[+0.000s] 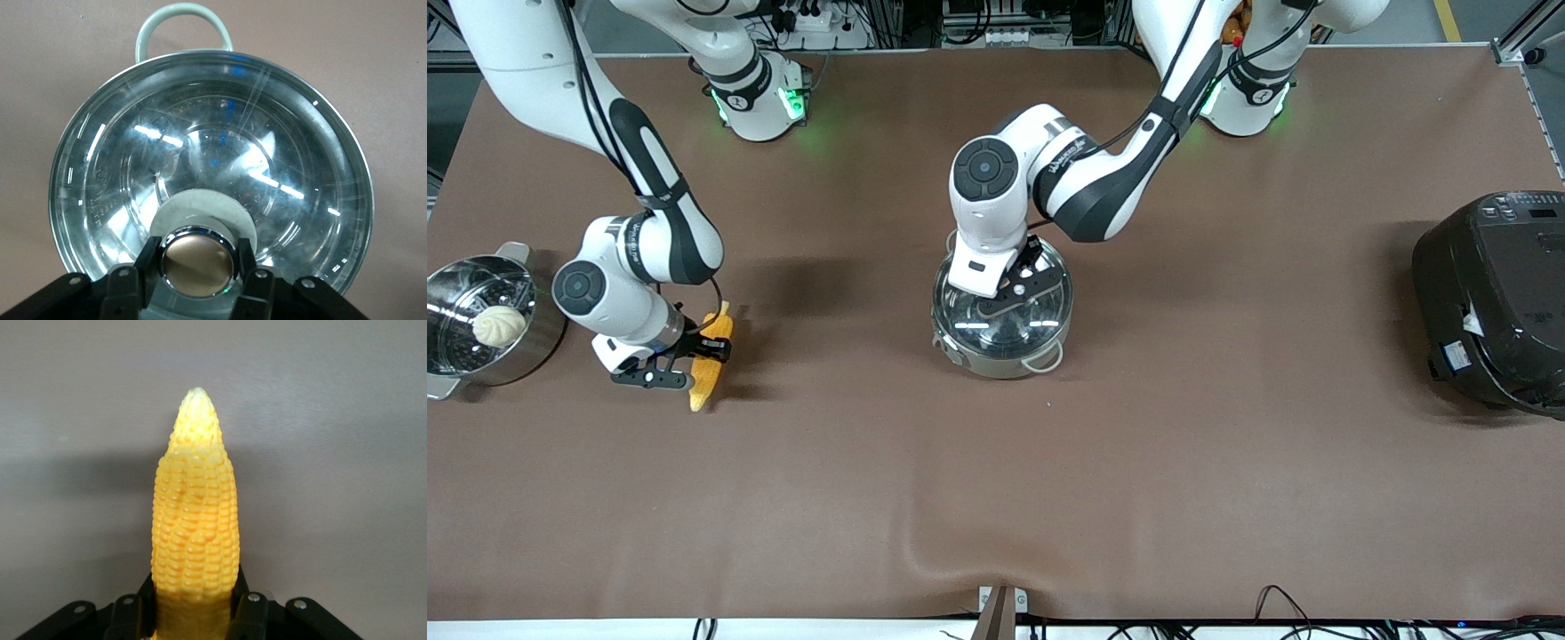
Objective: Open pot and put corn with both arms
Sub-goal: 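Lift the lid away with the left gripper while the right gripper lifts corn, then lower the corn into the pot with the right gripper while the left sets lid down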
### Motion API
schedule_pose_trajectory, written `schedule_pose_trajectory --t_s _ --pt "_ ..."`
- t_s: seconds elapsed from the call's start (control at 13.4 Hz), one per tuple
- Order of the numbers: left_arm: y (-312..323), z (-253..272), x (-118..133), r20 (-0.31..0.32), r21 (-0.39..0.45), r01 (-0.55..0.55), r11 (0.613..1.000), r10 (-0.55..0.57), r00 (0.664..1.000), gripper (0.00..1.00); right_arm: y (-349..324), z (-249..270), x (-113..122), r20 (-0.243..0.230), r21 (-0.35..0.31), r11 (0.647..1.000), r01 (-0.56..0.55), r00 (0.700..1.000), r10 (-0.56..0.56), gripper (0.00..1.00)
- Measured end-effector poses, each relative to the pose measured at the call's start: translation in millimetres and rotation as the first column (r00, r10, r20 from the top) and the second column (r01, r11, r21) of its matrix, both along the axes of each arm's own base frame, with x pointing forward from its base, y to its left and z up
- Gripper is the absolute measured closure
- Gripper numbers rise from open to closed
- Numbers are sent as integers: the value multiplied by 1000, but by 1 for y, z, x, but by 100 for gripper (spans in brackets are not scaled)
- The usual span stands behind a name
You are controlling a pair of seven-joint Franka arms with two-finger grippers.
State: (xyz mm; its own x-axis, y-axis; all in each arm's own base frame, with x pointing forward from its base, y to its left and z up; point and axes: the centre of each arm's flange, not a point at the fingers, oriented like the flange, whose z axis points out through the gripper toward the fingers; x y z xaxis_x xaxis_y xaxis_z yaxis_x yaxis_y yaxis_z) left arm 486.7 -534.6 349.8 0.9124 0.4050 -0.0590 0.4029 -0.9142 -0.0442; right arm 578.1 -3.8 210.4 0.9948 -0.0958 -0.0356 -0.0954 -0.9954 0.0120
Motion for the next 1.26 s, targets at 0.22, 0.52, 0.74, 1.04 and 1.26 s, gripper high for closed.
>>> schedule_pose_trajectory --t_s 0.22,0.52,0.74,1.04,1.26 --pt "8 22 0 -17 24 -5 1000 6 1000 50 39 62 24 17 21 1000 16 1000 -16 56" --pt "72 123 22 15 22 -23 999 23 1000 50 122 154 38 -18 22 996 84 996 -83 63" --pt "163 174 60 44 -3 20 1000 -20 999 50 195 187 28 -14 16 991 131 991 -131 63" --pt "312 159 113 -6 -2 137 991 -137 991 50 291 211 1 19 33 974 223 975 -223 63" --pt "381 108 134 -3 -16 192 981 -192 981 50 369 222 -32 32 51 963 266 963 -267 63"
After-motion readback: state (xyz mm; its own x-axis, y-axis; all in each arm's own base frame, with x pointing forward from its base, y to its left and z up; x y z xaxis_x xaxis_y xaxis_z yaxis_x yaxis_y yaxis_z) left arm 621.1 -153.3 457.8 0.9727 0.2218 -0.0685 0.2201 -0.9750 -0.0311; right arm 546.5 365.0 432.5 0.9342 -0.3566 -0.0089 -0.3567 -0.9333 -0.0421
